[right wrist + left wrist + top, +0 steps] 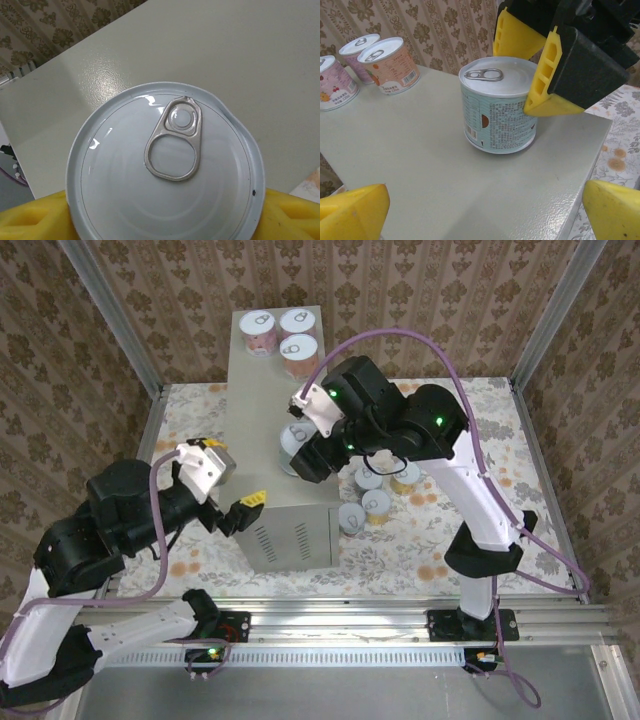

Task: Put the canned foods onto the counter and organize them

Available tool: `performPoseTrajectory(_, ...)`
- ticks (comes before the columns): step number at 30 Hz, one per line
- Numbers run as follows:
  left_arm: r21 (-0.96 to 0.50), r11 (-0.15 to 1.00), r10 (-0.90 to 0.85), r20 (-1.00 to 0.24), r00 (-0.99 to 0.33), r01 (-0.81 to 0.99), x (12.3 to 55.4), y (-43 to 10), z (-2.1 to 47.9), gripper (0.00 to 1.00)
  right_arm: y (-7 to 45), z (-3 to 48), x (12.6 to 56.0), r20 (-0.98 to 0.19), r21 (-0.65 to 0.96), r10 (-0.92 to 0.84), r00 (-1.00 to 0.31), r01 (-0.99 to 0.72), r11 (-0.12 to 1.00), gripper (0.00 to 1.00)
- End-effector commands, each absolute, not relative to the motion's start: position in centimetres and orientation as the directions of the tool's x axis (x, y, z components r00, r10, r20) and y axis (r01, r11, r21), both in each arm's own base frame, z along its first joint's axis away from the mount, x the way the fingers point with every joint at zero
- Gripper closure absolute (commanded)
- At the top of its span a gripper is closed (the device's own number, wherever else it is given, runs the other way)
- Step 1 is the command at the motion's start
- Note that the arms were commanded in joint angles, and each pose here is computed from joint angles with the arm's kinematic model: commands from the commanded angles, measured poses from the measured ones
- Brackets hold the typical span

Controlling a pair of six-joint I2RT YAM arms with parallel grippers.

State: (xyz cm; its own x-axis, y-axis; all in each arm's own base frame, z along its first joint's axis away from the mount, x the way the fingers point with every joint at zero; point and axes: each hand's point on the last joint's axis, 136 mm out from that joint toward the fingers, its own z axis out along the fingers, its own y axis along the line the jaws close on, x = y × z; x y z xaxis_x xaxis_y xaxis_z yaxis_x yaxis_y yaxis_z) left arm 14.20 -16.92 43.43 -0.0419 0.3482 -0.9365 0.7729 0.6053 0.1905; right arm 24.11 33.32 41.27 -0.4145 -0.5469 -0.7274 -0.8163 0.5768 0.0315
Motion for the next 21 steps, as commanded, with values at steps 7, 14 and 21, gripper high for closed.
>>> performPoseTrajectory(7,0.225,0.613,0.364,-0.931,-0.017,0.758,15.3,-17.6,43.0,0.0,33.4,41.3,23.7,-0.724,0.02,-0.56,-0.402,-0.824,0.566,0.22)
performPoseTrajectory(14,0.213,0.599,0.348,-0.937,-0.012,0.772,15.8,-19.0,42.9,0.0,33.0,42.6,23.4,-0.753,0.023,-0.532,-0.388,-0.823,0.568,0.13)
performPoseTrajectory(21,0.182,0.579,0.325,-0.945,-0.02,0.795,16.8,-20.9,42.9,0.0,30.0,45.1,22.5,-0.799,-0.002,-0.476,-0.368,-0.789,0.614,0.0)
